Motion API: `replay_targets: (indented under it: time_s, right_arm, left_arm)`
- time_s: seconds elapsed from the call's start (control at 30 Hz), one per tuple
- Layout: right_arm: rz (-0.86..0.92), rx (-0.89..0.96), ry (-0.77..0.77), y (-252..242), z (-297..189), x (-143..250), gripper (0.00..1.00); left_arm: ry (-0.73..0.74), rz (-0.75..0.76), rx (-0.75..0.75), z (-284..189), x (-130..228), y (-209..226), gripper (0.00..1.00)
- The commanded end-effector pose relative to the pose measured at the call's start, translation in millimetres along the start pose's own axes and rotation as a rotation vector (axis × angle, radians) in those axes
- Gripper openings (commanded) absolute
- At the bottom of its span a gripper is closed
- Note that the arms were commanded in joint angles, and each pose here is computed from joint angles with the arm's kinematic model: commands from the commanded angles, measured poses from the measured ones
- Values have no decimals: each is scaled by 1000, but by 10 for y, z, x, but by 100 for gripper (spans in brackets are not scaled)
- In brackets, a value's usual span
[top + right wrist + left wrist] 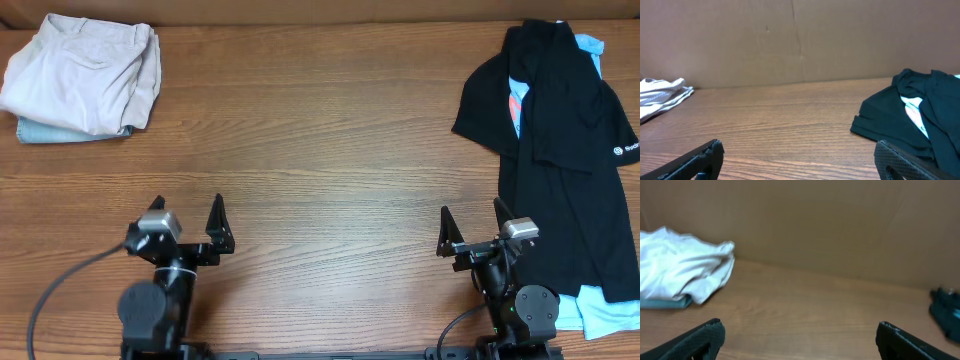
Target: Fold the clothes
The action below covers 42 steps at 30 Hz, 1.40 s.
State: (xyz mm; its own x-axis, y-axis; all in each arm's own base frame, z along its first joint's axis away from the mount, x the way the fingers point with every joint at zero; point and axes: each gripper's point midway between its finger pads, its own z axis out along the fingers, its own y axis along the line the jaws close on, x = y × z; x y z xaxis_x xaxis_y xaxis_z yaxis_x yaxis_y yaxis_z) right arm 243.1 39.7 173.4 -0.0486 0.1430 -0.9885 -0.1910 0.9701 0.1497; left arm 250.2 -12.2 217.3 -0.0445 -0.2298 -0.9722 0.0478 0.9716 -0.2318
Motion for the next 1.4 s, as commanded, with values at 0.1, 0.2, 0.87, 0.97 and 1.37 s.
replay_targets:
  time_s: [0.1, 0.2, 0.87, 0.97, 1.37]
  right_arm:
    - [-1, 1, -6, -1, 0, 14, 100]
    - [-1, 0, -6, 0, 0, 14, 100]
    - [-1, 1, -7, 0, 0, 13, 100]
    - [-1, 1, -6, -1, 0, 14, 100]
    - [-1, 0, -6, 0, 0, 14, 100]
  left_arm:
    - [-68, -114, 14, -10, 323, 84, 100]
    - [-33, -118, -18, -24, 420, 144, 100]
    - [34, -26, -46, -25, 582, 207, 100]
    - [34, -26, -46, -25, 582, 207, 100]
    - [34, -26, -46, -25, 582, 207, 100]
